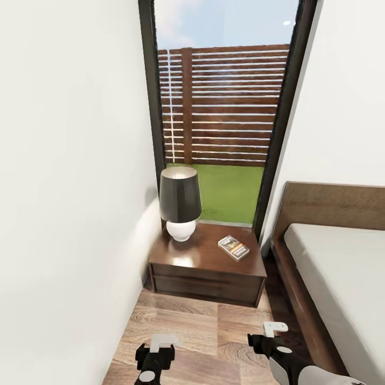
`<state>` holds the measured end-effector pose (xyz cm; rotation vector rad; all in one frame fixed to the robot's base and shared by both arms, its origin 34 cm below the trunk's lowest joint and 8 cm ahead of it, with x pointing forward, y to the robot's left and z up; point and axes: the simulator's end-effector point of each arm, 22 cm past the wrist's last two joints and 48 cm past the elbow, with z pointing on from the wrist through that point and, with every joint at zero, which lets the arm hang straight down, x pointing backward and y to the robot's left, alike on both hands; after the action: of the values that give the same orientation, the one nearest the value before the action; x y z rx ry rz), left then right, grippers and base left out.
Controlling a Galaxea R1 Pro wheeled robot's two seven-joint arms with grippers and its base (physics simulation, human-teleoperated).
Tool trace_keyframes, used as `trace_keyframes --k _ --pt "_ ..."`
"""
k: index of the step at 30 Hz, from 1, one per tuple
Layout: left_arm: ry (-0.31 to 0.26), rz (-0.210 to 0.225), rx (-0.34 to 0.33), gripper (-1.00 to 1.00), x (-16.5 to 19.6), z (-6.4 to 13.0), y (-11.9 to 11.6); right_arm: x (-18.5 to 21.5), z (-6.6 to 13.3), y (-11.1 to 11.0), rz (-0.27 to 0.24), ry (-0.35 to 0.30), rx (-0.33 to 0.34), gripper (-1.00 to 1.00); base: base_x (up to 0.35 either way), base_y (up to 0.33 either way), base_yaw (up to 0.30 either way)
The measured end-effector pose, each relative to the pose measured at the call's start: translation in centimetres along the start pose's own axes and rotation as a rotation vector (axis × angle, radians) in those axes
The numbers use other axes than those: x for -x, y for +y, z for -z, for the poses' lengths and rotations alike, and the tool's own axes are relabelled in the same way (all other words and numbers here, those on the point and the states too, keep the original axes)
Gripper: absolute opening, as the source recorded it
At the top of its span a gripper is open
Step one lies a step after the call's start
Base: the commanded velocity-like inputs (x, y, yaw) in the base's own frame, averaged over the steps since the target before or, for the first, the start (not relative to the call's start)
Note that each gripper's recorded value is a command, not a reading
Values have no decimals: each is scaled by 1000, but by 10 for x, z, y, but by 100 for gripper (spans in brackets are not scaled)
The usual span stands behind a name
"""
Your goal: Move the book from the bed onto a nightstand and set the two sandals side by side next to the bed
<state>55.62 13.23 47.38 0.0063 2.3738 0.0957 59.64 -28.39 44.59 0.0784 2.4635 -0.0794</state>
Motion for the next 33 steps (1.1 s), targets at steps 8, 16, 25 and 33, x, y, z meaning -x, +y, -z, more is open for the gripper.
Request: trace_keyframes --k 8,16,25,33 --pt "64 42 57 100 3 -3 26 11 11 -1 -1 3 7 100 0 0 0" --pt "73 45 65 100 13 5 31 18 22 -1 -1 11 6 100 0 0 0" --pt "78 46 68 100 25 16 33 18 35 -5 1 38 -2 100 0 0 0" --pt "79 50 72 100 36 25 35 23 47 -9 2 48 -14 100 0 0 0"
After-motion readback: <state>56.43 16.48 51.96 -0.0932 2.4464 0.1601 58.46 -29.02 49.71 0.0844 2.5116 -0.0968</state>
